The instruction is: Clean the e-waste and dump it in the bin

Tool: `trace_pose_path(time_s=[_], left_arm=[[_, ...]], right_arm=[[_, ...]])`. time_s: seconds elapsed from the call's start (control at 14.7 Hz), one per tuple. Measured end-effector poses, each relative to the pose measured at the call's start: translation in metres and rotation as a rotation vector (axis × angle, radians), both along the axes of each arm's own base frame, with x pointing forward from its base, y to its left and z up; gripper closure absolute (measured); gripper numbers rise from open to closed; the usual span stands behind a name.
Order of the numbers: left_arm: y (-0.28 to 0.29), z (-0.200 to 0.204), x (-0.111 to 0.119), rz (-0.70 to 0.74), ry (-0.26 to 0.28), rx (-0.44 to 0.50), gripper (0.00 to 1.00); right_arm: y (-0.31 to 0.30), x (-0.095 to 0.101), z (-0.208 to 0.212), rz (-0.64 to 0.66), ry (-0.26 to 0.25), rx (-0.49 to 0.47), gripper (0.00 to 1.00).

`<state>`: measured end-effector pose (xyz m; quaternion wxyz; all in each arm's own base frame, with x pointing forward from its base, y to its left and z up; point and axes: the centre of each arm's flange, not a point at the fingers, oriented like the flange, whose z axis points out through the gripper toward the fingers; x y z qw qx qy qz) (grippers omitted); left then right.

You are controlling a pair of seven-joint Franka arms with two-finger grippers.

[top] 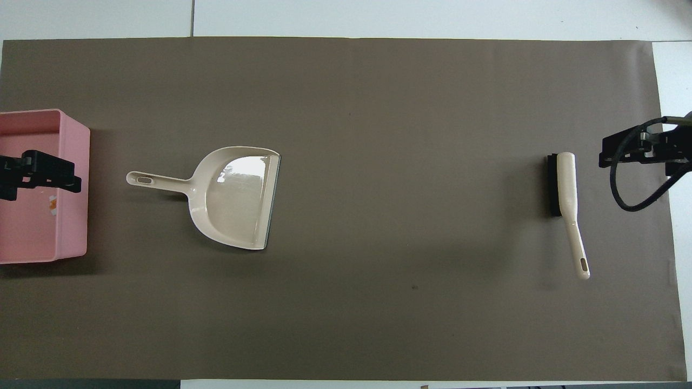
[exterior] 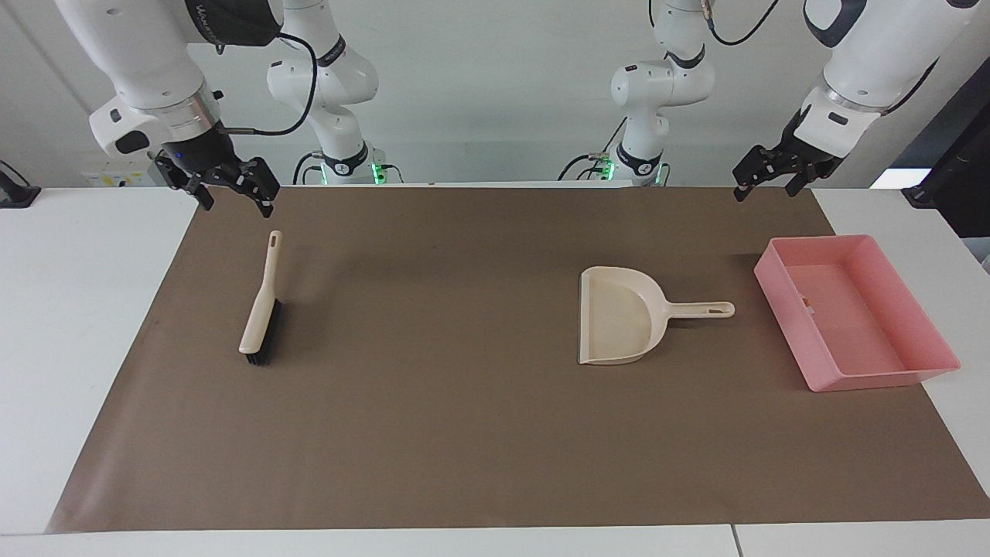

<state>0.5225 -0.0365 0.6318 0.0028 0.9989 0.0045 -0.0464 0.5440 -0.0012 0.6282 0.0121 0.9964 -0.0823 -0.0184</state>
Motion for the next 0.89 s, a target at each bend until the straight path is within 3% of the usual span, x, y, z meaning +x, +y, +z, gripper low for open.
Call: trace_pose_path(time_s=[0.89], left_arm=[[0.0025, -0.0057, 0.0009, -0.064, -0.005, 0.022, 0.0]], right_arm=[[0.0, -0.0002, -0.0013, 0.0, 0.004, 0.0, 0.0]])
